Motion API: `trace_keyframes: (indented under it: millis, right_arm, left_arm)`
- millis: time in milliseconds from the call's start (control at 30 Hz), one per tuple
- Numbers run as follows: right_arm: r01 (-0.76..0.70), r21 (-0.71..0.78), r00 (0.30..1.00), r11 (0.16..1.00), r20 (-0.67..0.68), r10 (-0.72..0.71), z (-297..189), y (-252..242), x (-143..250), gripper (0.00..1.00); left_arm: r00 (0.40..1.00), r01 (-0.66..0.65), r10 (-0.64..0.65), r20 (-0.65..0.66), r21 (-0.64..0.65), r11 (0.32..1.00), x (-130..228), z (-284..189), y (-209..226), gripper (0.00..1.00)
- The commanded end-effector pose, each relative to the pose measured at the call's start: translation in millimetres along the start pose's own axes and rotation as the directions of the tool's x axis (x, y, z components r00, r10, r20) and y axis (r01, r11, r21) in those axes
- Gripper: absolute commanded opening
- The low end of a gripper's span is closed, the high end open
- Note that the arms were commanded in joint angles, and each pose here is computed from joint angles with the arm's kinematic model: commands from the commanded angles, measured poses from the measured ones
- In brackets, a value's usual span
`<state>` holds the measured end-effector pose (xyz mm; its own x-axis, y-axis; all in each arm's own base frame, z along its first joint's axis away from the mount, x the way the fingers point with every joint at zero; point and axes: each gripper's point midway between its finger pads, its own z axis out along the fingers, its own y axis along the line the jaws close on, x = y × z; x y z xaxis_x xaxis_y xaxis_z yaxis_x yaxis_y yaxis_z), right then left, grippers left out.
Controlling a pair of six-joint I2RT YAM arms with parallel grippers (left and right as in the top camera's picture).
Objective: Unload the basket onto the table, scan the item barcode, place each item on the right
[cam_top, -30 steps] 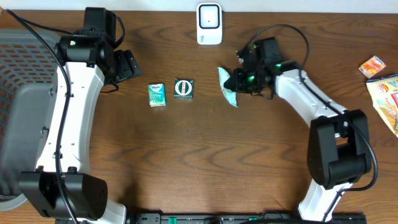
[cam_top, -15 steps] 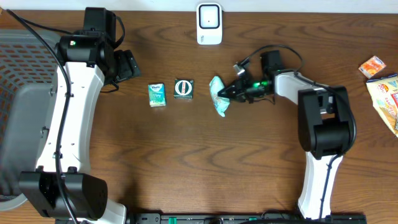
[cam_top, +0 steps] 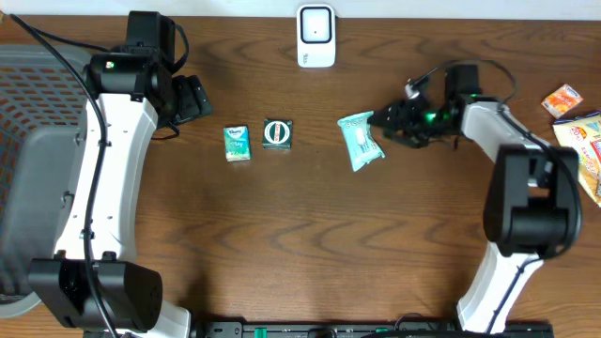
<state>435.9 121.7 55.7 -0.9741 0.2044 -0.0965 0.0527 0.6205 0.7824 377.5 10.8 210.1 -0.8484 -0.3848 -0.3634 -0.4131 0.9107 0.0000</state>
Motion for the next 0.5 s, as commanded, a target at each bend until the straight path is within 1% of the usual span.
trace_keyframes:
  millis: [0, 100, 233, 300, 367, 467]
  right_arm:
    - [0.066, 0.081, 0.997, 0.995, 0.030, -0.068, -8, 8, -3, 0.79]
    - [0.073, 0.143, 0.997, 0.987, -0.003, -0.074, 0, -1, 6, 0.82]
    - [0.062, 0.359, 0.998, 0.931, -0.046, -0.048, 8, -34, 21, 0.82]
    - [0.076, 0.388, 0.996, 0.919, -0.063, -0.056, 14, -36, 26, 0.77]
    - [0.094, 0.384, 0.994, 0.918, -0.082, -0.068, 24, -34, 30, 0.72]
    - [0.124, 0.378, 0.990, 0.918, -0.108, -0.089, 40, -30, 35, 0.57]
  left_arm:
    - [1.000, 0.000, 0.000, 0.002, -0.018, 1.000, -1, 1, 3, 0.98]
    - [1.000, 0.000, 0.000, 0.002, -0.018, 1.000, -1, 1, 3, 0.98]
    - [1.000, 0.000, 0.000, 0.002, -0.018, 1.000, -1, 1, 3, 0.98]
    - [1.000, 0.000, 0.000, 0.002, -0.018, 1.000, -1, 1, 3, 0.98]
    - [1.000, 0.000, 0.000, 0.002, -0.018, 1.000, -1, 1, 3, 0.98]
    - [1.000, 0.000, 0.000, 0.002, -0.018, 1.000, -1, 1, 3, 0.98]
